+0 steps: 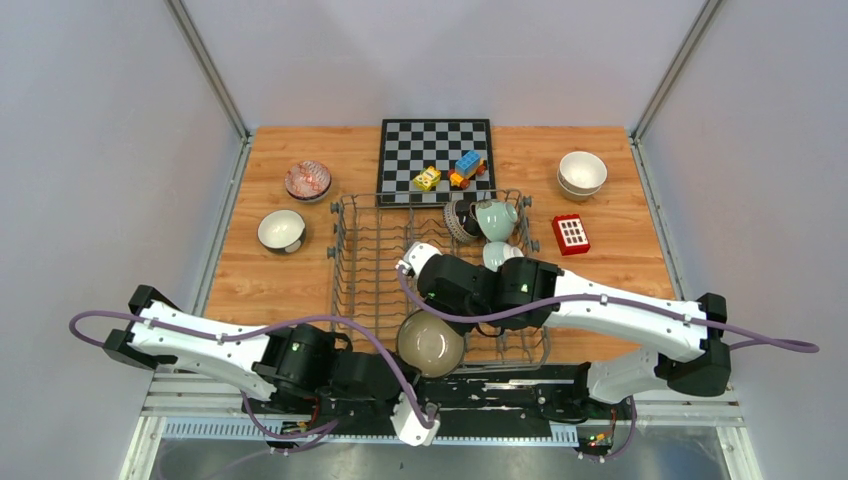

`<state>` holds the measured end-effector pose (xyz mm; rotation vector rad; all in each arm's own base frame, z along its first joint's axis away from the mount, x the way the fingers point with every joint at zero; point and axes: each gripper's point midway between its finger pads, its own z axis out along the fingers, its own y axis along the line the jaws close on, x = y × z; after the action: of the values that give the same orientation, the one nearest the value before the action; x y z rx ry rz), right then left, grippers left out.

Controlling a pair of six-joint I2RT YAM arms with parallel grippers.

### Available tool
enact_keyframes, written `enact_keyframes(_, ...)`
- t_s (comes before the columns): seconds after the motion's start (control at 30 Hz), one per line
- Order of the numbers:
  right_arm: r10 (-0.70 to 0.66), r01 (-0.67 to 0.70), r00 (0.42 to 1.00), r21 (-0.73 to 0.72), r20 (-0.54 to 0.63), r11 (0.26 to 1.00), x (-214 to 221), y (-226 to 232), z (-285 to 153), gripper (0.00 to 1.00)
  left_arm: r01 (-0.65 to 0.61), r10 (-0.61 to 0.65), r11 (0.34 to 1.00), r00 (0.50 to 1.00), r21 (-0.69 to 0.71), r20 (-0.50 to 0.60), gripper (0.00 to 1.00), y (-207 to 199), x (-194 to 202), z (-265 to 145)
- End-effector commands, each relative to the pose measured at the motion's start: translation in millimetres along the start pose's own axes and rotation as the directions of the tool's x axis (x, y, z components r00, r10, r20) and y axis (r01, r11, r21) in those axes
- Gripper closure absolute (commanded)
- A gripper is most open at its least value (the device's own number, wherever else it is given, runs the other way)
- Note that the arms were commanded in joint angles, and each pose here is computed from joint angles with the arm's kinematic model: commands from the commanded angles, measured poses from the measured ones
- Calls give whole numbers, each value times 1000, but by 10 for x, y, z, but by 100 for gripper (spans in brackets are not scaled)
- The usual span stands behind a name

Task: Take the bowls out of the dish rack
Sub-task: Place the bowl at the center of the board.

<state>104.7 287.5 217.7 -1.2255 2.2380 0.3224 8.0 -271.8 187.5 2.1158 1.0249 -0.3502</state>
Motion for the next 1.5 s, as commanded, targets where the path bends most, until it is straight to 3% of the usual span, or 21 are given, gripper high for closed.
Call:
enact_keyframes(0.0,63,-65,994,21,91,998,-84,-29,-79,100,75,-62,984,995,-159,82,68,287,-149,-79)
enact_keyframes(0.07,93,-98,986,33,141,995,-141,-65,-89,100,132,-111,964,988,-233,104,43,403,-143,-125)
enact_keyframes(0.13,119,-130,976,47,183,990,-206,-106,-122,100,194,-154,932,977,-305,150,4,527,-153,-197)
enact_keyframes(0.27,151,-187,954,121,259,975,-289,-302,-243,100,354,-250,825,928,-441,278,0,814,-181,-441)
enact_keyframes(0.47,237,-329,903,221,359,918,-232,-770,-426,100,596,-485,552,798,-583,357,0,1190,-18,-747)
enact_keyframes(0.63,325,-455,849,262,416,851,-72,-1151,-512,100,834,-657,291,531,-470,535,0,1331,16,-691)
enact_keyframes(0.67,341,-476,839,266,425,838,-44,-1206,-527,100,863,-674,152,447,-482,588,0,1382,172,-729)
enact_keyframes(0.7,350,-489,832,271,431,829,-14,-1251,-543,100,886,-688,63,372,-459,623,0,1411,275,-726)
enact_keyframes(0.8,384,-533,809,279,445,799,65,-1352,-555,100,928,-668,-240,56,-285,742,0,1484,536,-734)
enact_keyframes(0.87,417,-561,795,270,441,782,104,-1367,-515,100,915,-613,-374,-123,-150,780,0,1534,600,-719)
enact_keyframes(0.93,450,-588,780,265,434,764,131,-1364,-463,100,896,-574,-438,-219,-70,789,0,1606,550,-676)
enact_keyframes(1.03,493,-619,763,255,418,743,141,-1330,-380,100,843,-558,-528,-257,-99,789,0,1681,560,-667)
enact_keyframes(1.17,549,-661,730,218,406,718,89,-1259,-320,100,752,-575,-616,-223,-236,787,0,1707,685,-602)
enact_keyframes(1.47,624,-714,692,216,362,667,5,-1188,-279,100,721,-681,-579,-169,-382,712,0,1674,773,-331)
